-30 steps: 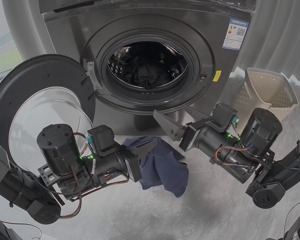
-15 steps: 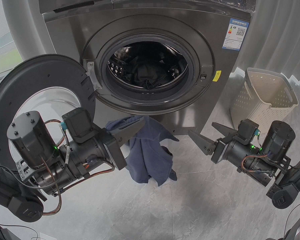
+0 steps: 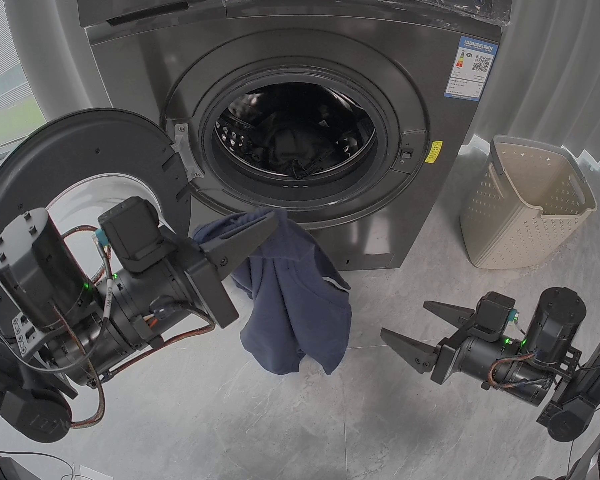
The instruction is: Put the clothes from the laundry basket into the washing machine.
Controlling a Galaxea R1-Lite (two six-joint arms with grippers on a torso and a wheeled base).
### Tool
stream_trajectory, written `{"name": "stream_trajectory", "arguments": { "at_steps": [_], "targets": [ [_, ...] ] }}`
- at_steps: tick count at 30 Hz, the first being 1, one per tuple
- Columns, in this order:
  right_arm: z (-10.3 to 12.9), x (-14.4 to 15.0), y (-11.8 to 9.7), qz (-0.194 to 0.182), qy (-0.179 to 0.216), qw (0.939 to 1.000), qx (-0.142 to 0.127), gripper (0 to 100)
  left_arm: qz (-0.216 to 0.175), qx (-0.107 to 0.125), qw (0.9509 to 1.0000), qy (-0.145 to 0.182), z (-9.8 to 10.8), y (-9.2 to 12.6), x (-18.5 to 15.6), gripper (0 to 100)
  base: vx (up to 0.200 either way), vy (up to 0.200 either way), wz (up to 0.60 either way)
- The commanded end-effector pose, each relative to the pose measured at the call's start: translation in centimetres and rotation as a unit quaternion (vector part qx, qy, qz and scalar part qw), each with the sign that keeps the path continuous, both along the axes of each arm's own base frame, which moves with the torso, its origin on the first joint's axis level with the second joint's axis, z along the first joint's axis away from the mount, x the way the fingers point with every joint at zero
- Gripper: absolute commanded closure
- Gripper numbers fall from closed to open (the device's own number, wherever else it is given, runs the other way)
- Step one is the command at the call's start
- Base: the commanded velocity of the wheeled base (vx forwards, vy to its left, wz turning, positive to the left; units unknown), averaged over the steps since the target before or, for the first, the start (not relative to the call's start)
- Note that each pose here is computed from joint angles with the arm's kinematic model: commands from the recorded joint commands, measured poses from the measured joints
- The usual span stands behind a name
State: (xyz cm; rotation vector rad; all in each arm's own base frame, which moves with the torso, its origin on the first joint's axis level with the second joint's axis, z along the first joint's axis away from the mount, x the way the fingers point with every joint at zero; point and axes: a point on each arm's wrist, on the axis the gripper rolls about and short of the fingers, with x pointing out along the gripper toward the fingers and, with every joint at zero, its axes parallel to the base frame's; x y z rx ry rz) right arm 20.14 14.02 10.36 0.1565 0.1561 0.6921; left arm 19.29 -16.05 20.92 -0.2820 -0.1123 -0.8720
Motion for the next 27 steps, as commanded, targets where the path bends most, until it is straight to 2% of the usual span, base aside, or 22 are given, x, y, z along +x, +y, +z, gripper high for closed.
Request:
{"name": "stream_trajectory", "arguments": {
  "at_steps": [1, 8, 13, 15, 19, 27],
  "targets": [
    [-1.9, 0.1, 0.7, 0.012, 0.032, 0.9993, -0.016, 0, 0.001, 0.001, 1.0000, 0.002, -0.1, -0.1, 0.1, 100, 0.000, 0.000, 0.00],
    [-3.2, -0.1, 2.4, 0.054, 0.050, 0.9969, -0.026, 0, 0.001, 0.004, 1.0000, 0.004, -0.3, -0.2, 0.2, 100, 0.000, 0.000, 0.00],
    [-3.5, 0.5, 3.4, 0.057, 0.047, 0.9969, -0.025, 0, 0.001, 0.005, 1.0000, 0.005, -0.3, -0.1, 0.3, 100, 0.000, 0.000, 0.00],
    [-4.5, 1.1, 4.6, 0.066, 0.057, 0.9958, -0.026, 0, 0.001, 0.007, 0.9999, 0.008, -0.6, -0.3, 0.5, 100, 0.000, 0.000, 0.00],
    [-5.1, 2.0, 5.4, 0.068, 0.055, 0.9959, -0.025, 0, 0.001, 0.005, 1.0000, 0.006, -0.4, -0.4, 0.5, 100, 0.000, 0.000, 0.00],
    [-4.9, 3.4, 6.8, 0.066, 0.055, 0.9963, 0.010, 0, 0.001, 0.003, 1.0000, 0.003, -0.3, -0.4, 0.6, 100, 0.000, 0.000, 0.00]
  ]
}}
